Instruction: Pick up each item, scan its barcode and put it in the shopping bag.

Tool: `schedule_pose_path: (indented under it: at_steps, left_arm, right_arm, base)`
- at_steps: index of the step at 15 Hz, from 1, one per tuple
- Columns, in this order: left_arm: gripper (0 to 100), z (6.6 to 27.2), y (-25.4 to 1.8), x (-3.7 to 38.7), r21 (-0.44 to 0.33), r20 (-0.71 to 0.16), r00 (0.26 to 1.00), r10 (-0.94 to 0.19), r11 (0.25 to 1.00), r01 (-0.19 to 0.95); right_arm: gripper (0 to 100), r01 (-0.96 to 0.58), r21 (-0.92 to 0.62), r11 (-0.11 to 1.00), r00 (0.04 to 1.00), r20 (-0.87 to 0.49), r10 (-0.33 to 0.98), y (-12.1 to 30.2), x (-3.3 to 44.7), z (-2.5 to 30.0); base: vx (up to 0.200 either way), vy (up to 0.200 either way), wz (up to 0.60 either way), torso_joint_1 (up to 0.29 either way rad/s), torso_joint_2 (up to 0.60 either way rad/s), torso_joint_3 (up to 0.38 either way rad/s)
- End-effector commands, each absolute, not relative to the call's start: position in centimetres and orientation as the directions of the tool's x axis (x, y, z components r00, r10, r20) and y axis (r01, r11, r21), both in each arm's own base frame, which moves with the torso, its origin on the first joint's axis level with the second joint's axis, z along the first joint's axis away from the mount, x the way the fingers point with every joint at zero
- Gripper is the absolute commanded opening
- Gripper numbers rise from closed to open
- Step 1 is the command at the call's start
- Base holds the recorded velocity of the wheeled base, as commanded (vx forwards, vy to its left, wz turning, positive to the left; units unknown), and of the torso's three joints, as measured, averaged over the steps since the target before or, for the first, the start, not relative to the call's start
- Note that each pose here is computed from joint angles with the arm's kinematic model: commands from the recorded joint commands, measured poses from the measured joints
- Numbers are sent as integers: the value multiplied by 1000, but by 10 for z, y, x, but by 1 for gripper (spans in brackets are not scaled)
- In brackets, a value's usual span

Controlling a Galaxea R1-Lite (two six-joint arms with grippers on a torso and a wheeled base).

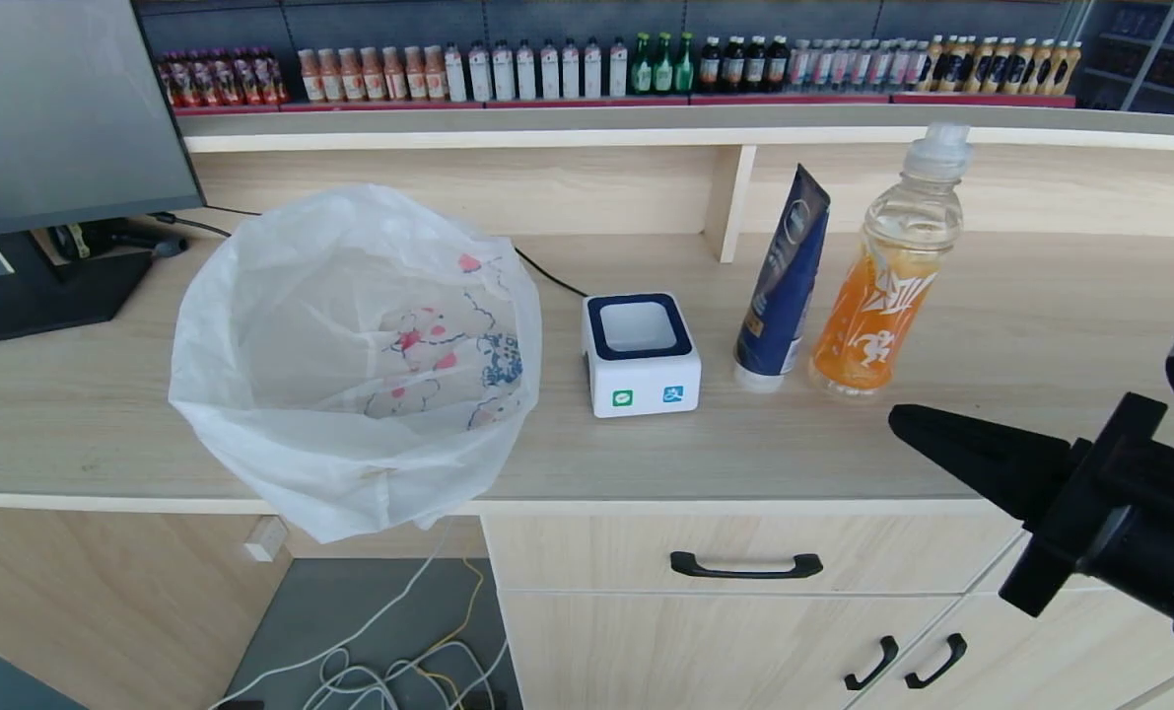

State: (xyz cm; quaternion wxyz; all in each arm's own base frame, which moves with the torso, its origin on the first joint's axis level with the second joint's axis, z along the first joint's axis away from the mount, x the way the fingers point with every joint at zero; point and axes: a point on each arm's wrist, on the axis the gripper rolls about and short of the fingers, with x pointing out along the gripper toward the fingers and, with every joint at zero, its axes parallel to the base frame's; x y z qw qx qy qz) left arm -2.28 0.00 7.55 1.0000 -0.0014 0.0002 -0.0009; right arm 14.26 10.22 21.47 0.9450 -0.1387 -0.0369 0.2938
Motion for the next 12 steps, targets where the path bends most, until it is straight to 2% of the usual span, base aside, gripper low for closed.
schedule_pose_path:
  at_steps: [1,5,9,12]
  left_arm:
    - [100,76,0,-23,-3,-2,1000,-2,1000,2]
    - [100,76,0,-23,-3,-2,1000,-2,1000,2]
    - [100,76,0,-23,-3,-2,1000,-2,1000,2]
    - [100,76,0,-23,-3,-2,1000,-2,1000,2]
  right_arm:
    - [0,-548,-267,793,828,-38,559,116,157,215]
    - [0,-500,-231,834,859,-14,511,133,180,216]
    - [0,-406,-166,899,896,122,427,159,204,210]
    - [0,-354,-129,926,915,154,372,168,210,204]
  base:
    - [0,0,0,0,0,0]
    - [0,0,0,0,0,0]
    - [0,0,0,0,0,0]
    - [0,0,0,0,0,0]
